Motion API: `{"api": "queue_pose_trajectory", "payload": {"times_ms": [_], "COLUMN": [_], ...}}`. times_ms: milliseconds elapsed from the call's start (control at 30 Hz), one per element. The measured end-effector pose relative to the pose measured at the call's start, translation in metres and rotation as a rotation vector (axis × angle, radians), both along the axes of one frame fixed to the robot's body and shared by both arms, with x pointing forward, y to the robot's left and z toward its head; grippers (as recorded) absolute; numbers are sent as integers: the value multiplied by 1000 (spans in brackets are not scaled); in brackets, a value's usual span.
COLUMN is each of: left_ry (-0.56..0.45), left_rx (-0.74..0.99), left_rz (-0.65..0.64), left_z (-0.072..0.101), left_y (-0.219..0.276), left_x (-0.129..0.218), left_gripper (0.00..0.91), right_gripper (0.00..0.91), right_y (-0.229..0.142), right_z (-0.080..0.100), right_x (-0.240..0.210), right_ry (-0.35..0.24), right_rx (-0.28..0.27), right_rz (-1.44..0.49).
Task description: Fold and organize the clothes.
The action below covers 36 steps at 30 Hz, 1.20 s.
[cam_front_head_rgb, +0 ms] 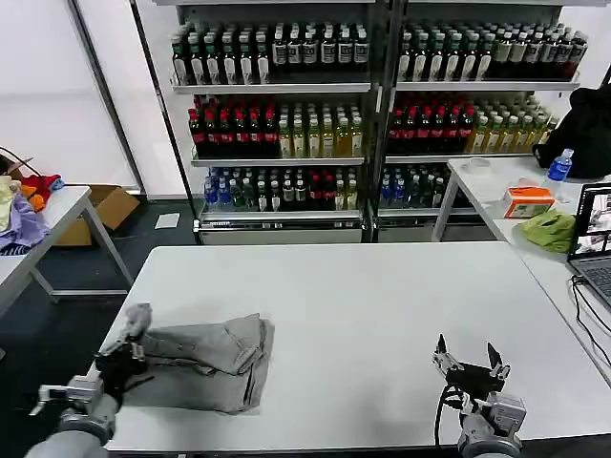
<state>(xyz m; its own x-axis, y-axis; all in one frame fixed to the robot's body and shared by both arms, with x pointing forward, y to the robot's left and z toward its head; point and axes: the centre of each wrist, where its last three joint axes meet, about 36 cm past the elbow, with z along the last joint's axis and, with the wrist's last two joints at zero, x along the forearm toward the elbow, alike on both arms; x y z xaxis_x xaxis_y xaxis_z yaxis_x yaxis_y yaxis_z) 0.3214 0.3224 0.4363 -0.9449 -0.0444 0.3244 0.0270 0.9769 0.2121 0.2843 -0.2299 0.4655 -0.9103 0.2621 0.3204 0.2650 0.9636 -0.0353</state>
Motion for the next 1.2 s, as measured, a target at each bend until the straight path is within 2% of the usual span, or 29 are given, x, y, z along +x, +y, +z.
{"api": "queue_pose_trajectory", "payload": {"times_ms": [267,633,667,733,1200], "left_ry": [49,75,77,80,115], "left_rx": [-84,-134,-137,-144,-226], "left_rz": [-88,-183,-191,-202,-233], "left_z": [-10,-13,-14,-15,-40], "left_y": [-49,-89,-92,-96,-116], "left_x": [6,16,18,19,24], "left_gripper": [10,10,171,907,907], "right_gripper": [907,907,907,907,907], "right_y": [1,5,5,6,10], "right_z": [0,-2,-2,-3,-8], "right_x": [-6,-14,-14,-15,-15], "right_ry": [7,13,14,16,22], "right_rx": [0,0,0,0,-4], "right_rz": [-15,-34,-34,-35,-26]}}
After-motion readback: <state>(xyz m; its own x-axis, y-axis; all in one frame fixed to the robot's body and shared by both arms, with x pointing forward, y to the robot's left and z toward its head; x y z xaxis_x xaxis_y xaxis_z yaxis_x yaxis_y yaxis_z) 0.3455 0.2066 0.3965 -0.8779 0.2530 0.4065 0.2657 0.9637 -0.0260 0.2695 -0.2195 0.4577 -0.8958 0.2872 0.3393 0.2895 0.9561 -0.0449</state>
